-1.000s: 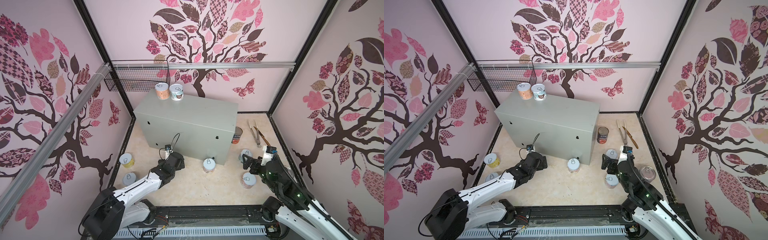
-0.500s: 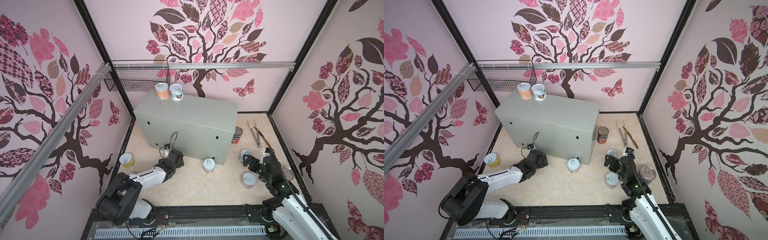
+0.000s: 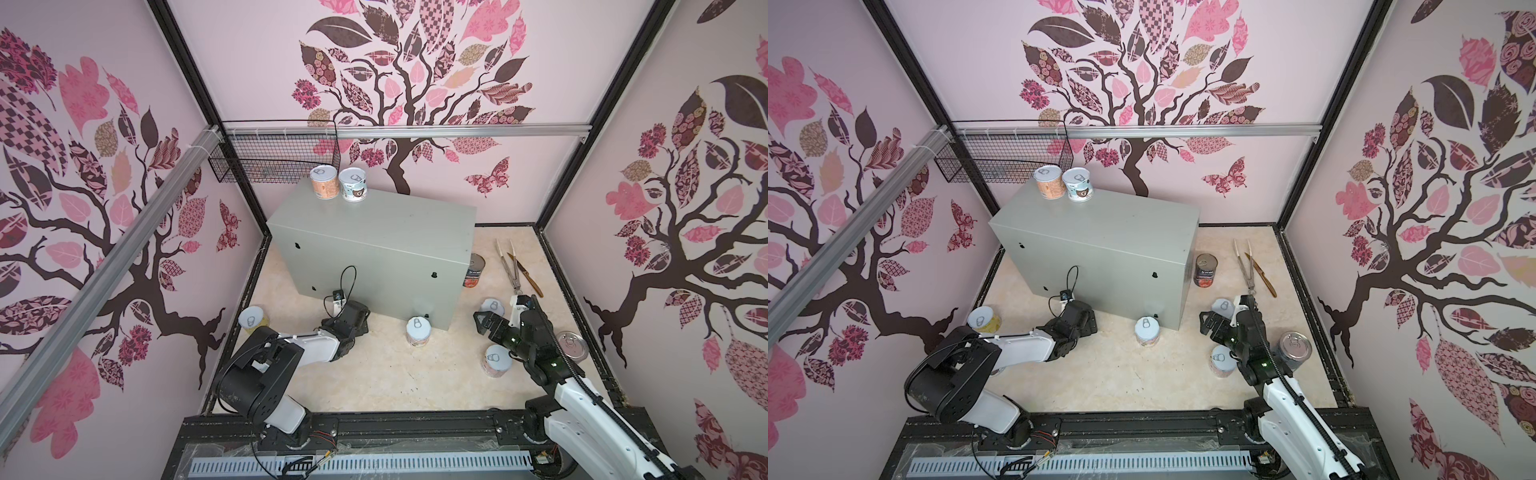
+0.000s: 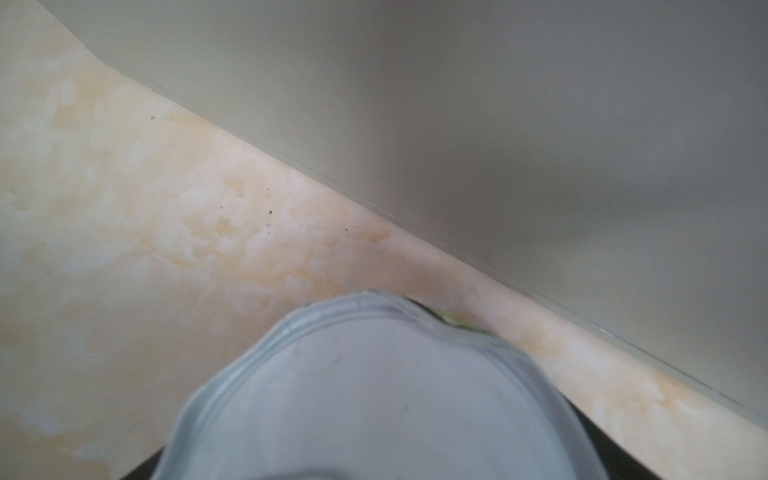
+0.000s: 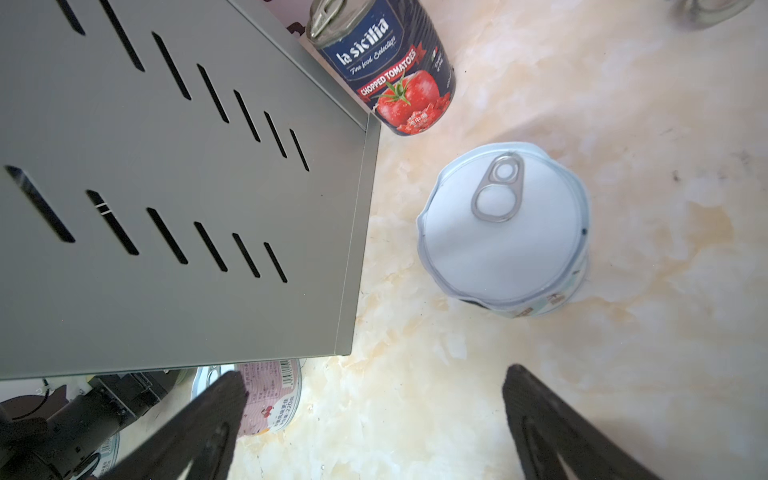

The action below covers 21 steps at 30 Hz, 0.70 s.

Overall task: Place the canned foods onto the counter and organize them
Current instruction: 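Close the left gripper on the white-lidded can by the cabinet and lift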

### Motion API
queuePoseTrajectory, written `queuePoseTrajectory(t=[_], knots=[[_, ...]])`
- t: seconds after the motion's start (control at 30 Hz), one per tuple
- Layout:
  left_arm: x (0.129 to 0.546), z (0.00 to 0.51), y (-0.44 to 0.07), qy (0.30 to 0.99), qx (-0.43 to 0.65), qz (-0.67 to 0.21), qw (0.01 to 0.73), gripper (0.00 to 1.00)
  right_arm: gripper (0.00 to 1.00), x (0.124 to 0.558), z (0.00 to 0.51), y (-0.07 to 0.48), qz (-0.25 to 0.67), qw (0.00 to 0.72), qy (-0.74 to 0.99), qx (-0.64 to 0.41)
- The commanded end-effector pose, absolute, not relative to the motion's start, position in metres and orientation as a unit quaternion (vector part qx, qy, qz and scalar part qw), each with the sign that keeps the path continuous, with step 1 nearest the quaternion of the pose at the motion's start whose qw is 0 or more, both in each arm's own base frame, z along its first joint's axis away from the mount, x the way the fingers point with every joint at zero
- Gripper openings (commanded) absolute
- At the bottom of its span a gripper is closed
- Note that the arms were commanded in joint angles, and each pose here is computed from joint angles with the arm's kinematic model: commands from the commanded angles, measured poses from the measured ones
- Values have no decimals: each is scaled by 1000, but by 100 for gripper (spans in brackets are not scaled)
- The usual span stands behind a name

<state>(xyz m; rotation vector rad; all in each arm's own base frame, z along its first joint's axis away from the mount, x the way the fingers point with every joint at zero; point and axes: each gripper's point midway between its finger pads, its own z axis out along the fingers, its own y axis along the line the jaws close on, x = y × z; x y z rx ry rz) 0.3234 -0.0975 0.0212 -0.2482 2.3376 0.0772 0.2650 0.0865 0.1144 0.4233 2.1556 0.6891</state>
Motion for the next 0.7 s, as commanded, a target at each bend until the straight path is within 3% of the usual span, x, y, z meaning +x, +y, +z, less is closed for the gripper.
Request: queuePoseTrajectory(t=[0.0,0.13,0.3,0.47,0.67], knots=[[330,25,-95,912,-94,42,397,88,100,271,125,91,288,421,845,159],[330,27,-95,911,-91,42,399,80,99,273,127,94,297,421,843,154],[326,33,-93,910,-90,37,402,64,98,273,127,97,302,418,844,149],[321,47,-92,908,-91,28,409,58,98,272,131,99,309,419,841,146],[315,89,-91,893,-99,0,439,59,99,269,144,105,344,426,823,151]])
